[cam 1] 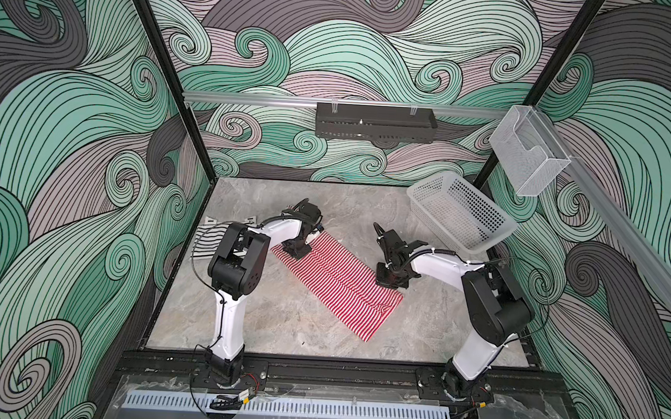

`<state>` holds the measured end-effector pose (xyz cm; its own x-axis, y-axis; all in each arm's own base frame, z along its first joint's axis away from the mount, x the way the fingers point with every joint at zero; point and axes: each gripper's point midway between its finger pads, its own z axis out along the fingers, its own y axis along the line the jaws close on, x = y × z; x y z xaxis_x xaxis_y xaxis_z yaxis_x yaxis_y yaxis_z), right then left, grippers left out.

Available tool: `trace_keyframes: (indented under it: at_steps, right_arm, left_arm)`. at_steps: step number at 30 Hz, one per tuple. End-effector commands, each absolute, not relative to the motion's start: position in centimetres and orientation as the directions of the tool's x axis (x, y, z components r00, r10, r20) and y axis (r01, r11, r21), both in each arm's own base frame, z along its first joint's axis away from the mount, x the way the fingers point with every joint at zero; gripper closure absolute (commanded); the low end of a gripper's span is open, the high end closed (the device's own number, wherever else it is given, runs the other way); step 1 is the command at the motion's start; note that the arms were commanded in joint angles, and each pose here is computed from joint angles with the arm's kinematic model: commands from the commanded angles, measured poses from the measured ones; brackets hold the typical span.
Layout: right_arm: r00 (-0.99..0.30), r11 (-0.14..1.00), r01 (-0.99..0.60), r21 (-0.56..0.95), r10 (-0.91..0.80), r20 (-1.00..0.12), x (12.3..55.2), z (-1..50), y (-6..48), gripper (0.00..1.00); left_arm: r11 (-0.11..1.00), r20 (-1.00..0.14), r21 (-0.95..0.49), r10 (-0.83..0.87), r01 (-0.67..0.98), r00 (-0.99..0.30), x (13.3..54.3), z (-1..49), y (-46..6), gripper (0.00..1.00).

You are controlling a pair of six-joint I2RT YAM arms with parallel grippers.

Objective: Fold and stack tank tops
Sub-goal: Rotate the tank top at the center of the table.

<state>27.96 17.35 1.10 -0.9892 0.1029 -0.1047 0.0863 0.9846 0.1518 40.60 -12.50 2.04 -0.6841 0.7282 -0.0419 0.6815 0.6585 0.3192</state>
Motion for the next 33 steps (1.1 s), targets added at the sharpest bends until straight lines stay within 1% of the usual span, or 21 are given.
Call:
trace_keyframes:
  at_steps: [1, 6, 11, 13, 17, 20, 22, 24, 26, 27, 28, 29, 30, 31, 33]
  right_arm:
    - [-0.992, 0.987, 0.125, 0.102, 0.128, -0.024, 24.7, -0.7, 16.0, 0.91]
    - [-0.992, 0.988, 0.127, 0.089, 0.129, -0.015, 22.5, -0.8, 16.5, 0.91]
    - [-0.996, 0.99, 0.087, 0.114, 0.088, -0.006, 20.6, -1.0, 19.8, 0.92]
    - [-0.998, 0.991, 0.064, 0.113, 0.064, 0.007, 19.9, -1.2, 21.3, 0.92]
    - [-1.0, 0.991, 0.02, 0.132, 0.016, 0.026, 18.2, -1.6, 24.4, 0.92]
    - [-1.0, 0.994, -0.008, 0.11, -0.01, 0.019, 17.7, -1.3, 25.1, 0.92]
    - [-1.0, 0.994, -0.008, 0.107, -0.007, -0.01, 18.0, -0.5, 24.8, 0.91]
    - [-0.998, 0.992, -0.02, 0.125, -0.013, -0.054, 18.5, 0.8, 24.8, 0.86]
    - [-0.996, 0.987, -0.036, 0.158, -0.023, -0.086, 18.9, 2.4, 25.3, 0.77]
    - [-0.995, 0.984, -0.041, 0.172, -0.025, -0.094, 19.0, 2.9, 25.5, 0.7]
    - [-0.995, 0.982, -0.041, 0.184, -0.023, -0.099, 19.0, 3.3, 25.5, 0.62]
    - [-0.995, 0.98, -0.041, 0.195, -0.022, -0.101, 18.9, 3.7, 25.5, 0.57]
    - [-0.995, 0.98, -0.04, 0.196, -0.02, -0.1, 18.8, 3.8, 25.3, 0.55]
    - [-0.995, 0.98, -0.034, 0.198, -0.016, -0.095, 18.7, 3.8, 25.1, 0.51]
    - [-0.997, 0.98, -0.019, 0.2, -0.005, -0.071, 18.2, 3.3, 24.4, 0.49]
  left_arm:
    - [0.633, -0.024, 0.35, 0.743, 0.69, -0.669, 42.7, 1.5, -13.2, 0.82]
    - [0.615, -0.054, 0.388, 0.758, 0.686, -0.65, 47.6, 1.7, -15.2, 0.82]
    - [0.608, -0.107, 0.478, 0.757, 0.634, -0.645, 54.1, 2.6, -16.8, 0.82]
    - [0.6, -0.122, 0.514, 0.759, 0.614, -0.64, 56.0, 3.0, -17.3, 0.82]
    - [0.578, -0.153, 0.559, 0.777, 0.595, -0.61, 58.3, 3.2, -17.9, 0.81]
    - [0.577, -0.186, 0.596, 0.776, 0.559, -0.603, 59.1, 4.4, -17.7, 0.81]
    - [0.603, -0.217, 0.598, 0.756, 0.527, -0.618, 59.0, 6.2, -17.4, 0.81]
    - [0.639, -0.254, 0.589, 0.727, 0.494, -0.638, 58.4, 8.4, -17.0, 0.81]
    - [0.673, -0.293, 0.557, 0.707, 0.486, -0.644, 57.0, 10.5, -16.8, 0.81]
    - [0.684, -0.311, 0.541, 0.704, 0.49, -0.639, 56.2, 11.3, -16.9, 0.81]
    - [0.692, -0.326, 0.52, 0.703, 0.501, -0.632, 55.0, 12.0, -16.9, 0.81]
    - [0.698, -0.34, 0.501, 0.702, 0.512, -0.626, 53.7, 12.6, -17.0, 0.8]
    - [0.701, -0.35, 0.482, 0.704, 0.525, -0.618, 52.5, 12.9, -17.1, 0.8]
    - [0.698, -0.35, 0.463, 0.71, 0.546, -0.611, 51.0, 13.0, -17.1, 0.8]
    - [0.68, -0.333, 0.444, 0.73, 0.584, -0.596, 47.9, 12.6, -16.9, 0.79]
